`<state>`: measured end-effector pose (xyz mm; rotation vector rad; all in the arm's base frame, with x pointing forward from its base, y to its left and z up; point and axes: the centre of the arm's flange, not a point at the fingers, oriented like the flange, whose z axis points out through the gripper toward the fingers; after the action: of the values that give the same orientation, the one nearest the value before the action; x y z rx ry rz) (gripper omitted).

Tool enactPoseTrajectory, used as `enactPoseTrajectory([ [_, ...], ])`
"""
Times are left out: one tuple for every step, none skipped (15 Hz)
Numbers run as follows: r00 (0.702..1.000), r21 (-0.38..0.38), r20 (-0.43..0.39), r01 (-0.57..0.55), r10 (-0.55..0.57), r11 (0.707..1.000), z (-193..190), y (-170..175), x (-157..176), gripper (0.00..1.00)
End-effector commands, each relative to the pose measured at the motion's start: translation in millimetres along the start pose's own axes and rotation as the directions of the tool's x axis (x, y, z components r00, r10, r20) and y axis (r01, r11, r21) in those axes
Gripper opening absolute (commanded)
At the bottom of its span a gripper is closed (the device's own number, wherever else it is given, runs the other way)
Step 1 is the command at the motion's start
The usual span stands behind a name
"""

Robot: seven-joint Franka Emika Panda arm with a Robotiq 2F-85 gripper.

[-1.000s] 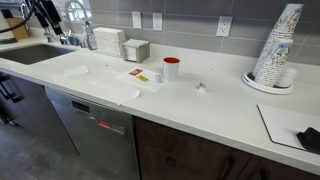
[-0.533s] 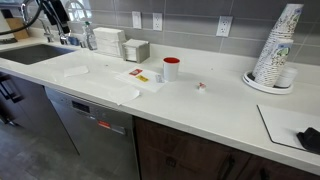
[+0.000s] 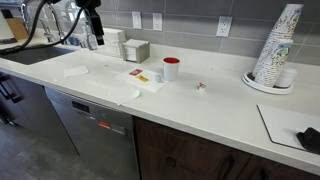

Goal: Move the cup to the left

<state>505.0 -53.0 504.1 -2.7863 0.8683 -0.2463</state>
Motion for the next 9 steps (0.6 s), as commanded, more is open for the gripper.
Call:
enactPoseTrajectory([
  [0.980, -0.013, -0.002, -0.200, 0.200, 0.980, 14, 0, 51, 1.00],
  [0.968, -0.020, -0.029, -0.250, 0.249, 0.968, 13, 0, 65, 1.00],
  [0.953, -0.025, -0.059, -0.299, 0.297, 0.954, 13, -1, 77, 1.00],
  [0.937, -0.024, -0.060, -0.346, 0.344, 0.938, 11, -4, 88, 1.00],
  [0.919, -0.041, -0.085, -0.389, 0.385, 0.920, 11, -6, 99, 1.00],
  [0.900, -0.066, -0.114, -0.429, 0.421, 0.901, 13, -7, 110, 1.00],
  [0.880, -0.086, -0.132, -0.469, 0.457, 0.879, 14, -8, 119, 1.00],
  [0.856, -0.103, -0.154, -0.511, 0.494, 0.853, 18, -8, 128, 1.00],
  [0.831, -0.117, -0.182, -0.550, 0.526, 0.827, 22, -6, 136, 1.00],
])
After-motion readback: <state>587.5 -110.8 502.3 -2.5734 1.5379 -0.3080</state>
